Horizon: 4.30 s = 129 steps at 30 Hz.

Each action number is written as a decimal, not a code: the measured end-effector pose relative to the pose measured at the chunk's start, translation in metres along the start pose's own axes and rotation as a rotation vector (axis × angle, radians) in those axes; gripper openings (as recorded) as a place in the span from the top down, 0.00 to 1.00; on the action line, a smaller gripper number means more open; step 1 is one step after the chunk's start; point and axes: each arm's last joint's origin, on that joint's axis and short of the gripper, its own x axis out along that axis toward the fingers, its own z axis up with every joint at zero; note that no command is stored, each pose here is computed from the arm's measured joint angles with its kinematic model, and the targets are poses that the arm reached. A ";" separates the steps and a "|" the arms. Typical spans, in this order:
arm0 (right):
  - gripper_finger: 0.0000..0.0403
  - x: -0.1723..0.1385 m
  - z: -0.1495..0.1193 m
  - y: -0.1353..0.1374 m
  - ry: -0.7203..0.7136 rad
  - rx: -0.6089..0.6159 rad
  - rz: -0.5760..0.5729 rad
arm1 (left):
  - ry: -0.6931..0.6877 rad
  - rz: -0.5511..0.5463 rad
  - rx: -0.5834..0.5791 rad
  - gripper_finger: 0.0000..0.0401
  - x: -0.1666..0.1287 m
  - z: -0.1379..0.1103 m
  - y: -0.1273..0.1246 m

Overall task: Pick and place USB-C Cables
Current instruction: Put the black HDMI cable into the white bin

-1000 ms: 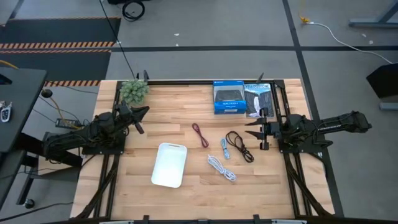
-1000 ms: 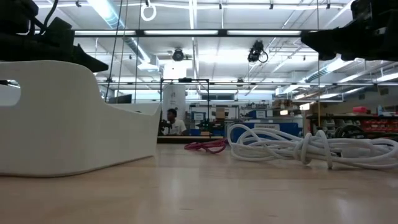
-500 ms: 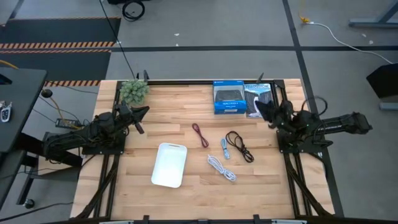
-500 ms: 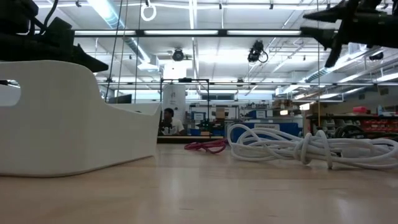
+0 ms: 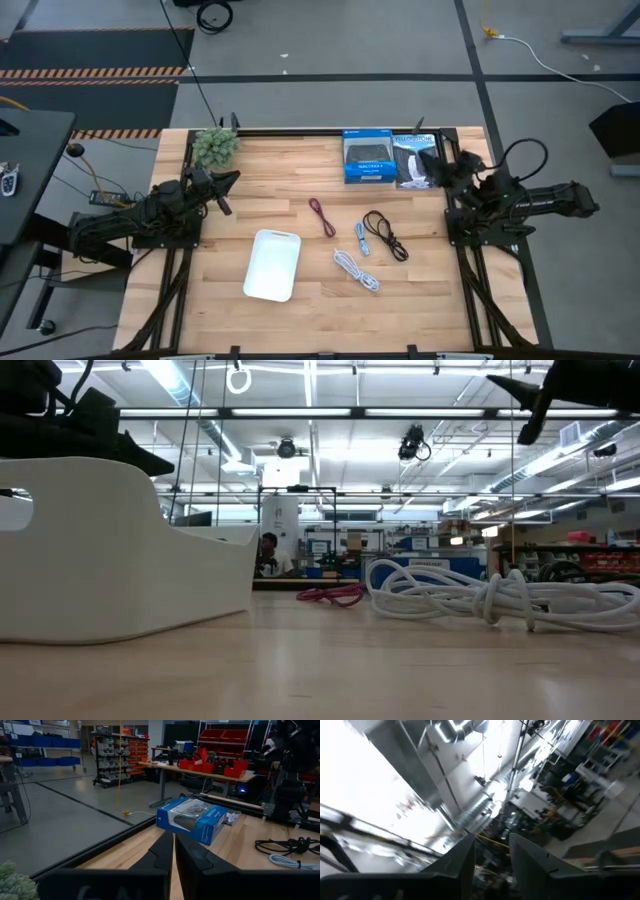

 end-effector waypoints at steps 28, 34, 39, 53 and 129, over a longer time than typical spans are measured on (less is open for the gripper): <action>0.68 0.079 -0.052 0.014 0.619 -0.160 -0.350 | 0.000 0.000 0.000 0.94 0.000 0.000 0.000; 0.68 0.096 -0.068 0.014 0.790 -0.209 -0.455 | -0.001 0.000 0.000 0.94 0.000 0.000 0.000; 0.68 0.113 -0.081 0.015 0.964 -0.257 -0.561 | 0.000 0.000 0.000 0.94 0.000 0.000 0.000; 0.62 0.143 -0.134 0.024 1.496 -0.338 -0.612 | 0.000 0.000 0.000 0.94 0.000 0.000 0.000; 0.70 0.025 -0.150 -0.070 1.742 -0.208 -1.242 | 0.002 0.000 0.001 0.94 0.000 0.000 0.000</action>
